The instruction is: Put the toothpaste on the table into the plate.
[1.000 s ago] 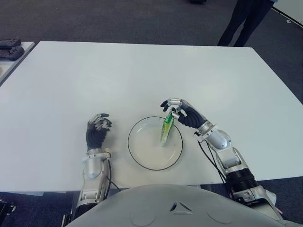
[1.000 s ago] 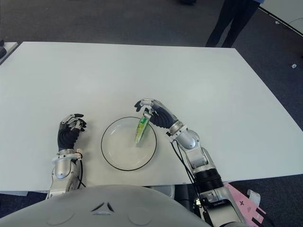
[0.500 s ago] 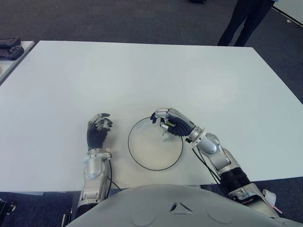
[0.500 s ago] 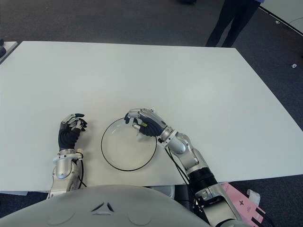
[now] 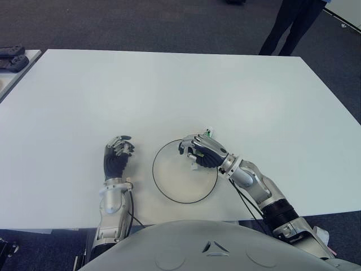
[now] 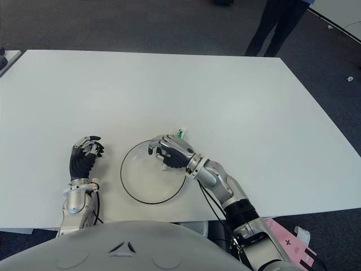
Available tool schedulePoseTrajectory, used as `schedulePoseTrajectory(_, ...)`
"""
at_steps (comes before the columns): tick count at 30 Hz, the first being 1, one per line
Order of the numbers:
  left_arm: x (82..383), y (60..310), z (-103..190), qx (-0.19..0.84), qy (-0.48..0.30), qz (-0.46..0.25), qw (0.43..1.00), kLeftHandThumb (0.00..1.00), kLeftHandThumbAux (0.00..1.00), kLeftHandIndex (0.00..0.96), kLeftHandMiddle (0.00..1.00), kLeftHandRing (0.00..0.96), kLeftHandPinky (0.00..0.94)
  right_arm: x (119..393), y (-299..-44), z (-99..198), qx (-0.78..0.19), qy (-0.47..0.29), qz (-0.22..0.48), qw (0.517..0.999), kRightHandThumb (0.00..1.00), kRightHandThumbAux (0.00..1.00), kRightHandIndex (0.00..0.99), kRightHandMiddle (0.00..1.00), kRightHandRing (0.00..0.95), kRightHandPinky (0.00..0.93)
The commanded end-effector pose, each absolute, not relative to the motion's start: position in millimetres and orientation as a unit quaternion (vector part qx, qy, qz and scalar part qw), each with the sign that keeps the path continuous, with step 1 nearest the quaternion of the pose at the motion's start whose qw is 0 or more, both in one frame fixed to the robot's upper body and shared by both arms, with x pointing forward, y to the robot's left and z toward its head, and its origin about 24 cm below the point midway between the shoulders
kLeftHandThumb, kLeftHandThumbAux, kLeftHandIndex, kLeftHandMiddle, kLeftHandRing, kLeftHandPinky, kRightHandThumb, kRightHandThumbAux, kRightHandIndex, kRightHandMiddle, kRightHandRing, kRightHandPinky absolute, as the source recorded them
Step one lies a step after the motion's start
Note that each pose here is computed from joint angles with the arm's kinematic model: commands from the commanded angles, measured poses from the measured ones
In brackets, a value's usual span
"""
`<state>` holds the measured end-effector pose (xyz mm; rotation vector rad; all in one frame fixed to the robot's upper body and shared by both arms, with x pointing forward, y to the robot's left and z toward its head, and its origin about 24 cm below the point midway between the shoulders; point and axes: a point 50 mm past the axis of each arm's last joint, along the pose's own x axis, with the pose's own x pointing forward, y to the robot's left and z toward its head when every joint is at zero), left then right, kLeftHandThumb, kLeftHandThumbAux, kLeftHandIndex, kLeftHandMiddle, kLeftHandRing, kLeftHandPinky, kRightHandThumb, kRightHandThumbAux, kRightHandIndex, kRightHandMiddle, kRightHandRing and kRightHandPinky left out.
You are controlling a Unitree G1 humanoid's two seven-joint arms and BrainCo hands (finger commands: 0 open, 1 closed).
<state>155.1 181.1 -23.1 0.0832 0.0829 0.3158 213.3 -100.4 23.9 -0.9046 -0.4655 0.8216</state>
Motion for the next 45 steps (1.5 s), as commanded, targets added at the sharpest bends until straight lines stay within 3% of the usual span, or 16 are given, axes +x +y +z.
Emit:
schedulePoseTrajectory(1,151.1,179.1,-30.9,0.043,0.064,0.155,0.985,0.705,0.718,0.434,0.633,0.628,0.629,214.6,-104.1,17.0,-0.438,-0.195,0.387,0.788,0.847,0.675,0.424,0.559,0.891,0.882)
schedulePoseTrajectory(34,152.5,180.4,-31.4,0.047,0.068,0.157,0.984,0.706,0.718,0.434,0.632,0.626,0.625,222.4,-109.5,26.8,-0.431,-0.218,0.344,0.805,0.844,0.677,0.420,0.559,0.886,0.877)
schedulePoseTrajectory(35,152.5,180.4,-31.3,0.046,0.068,0.157,0.984,0.706,0.718,0.434,0.629,0.622,0.619,222.9,-109.9,27.0,-0.426,-0.217,0.344,0.808,0.794,0.691,0.427,0.678,0.888,0.883)
schedulePoseTrajectory(39,152.4,180.3,-31.3,0.045,0.067,0.157,0.984,0.705,0.718,0.434,0.623,0.617,0.612,225.3,-112.3,28.6,-0.408,-0.208,0.351,0.817,0.727,0.709,0.435,0.825,0.873,0.871)
schedulePoseTrajectory(42,152.4,180.2,-31.3,0.044,0.067,0.156,0.985,0.705,0.718,0.434,0.622,0.616,0.614,227.8,-116.0,30.5,-0.398,-0.197,0.361,0.820,0.709,0.711,0.437,0.810,0.802,0.780)
schedulePoseTrajectory(44,152.4,180.1,-31.3,0.043,0.067,0.155,0.985,0.705,0.718,0.434,0.621,0.615,0.609,229.4,-119.6,31.6,-0.400,-0.190,0.368,0.818,0.701,0.710,0.434,0.740,0.694,0.646)
schedulePoseTrajectory(45,152.4,180.0,-31.2,0.043,0.067,0.155,0.985,0.705,0.718,0.434,0.620,0.615,0.609,230.1,-121.2,32.0,-0.402,-0.187,0.371,0.816,0.637,0.662,0.424,0.666,0.618,0.569)
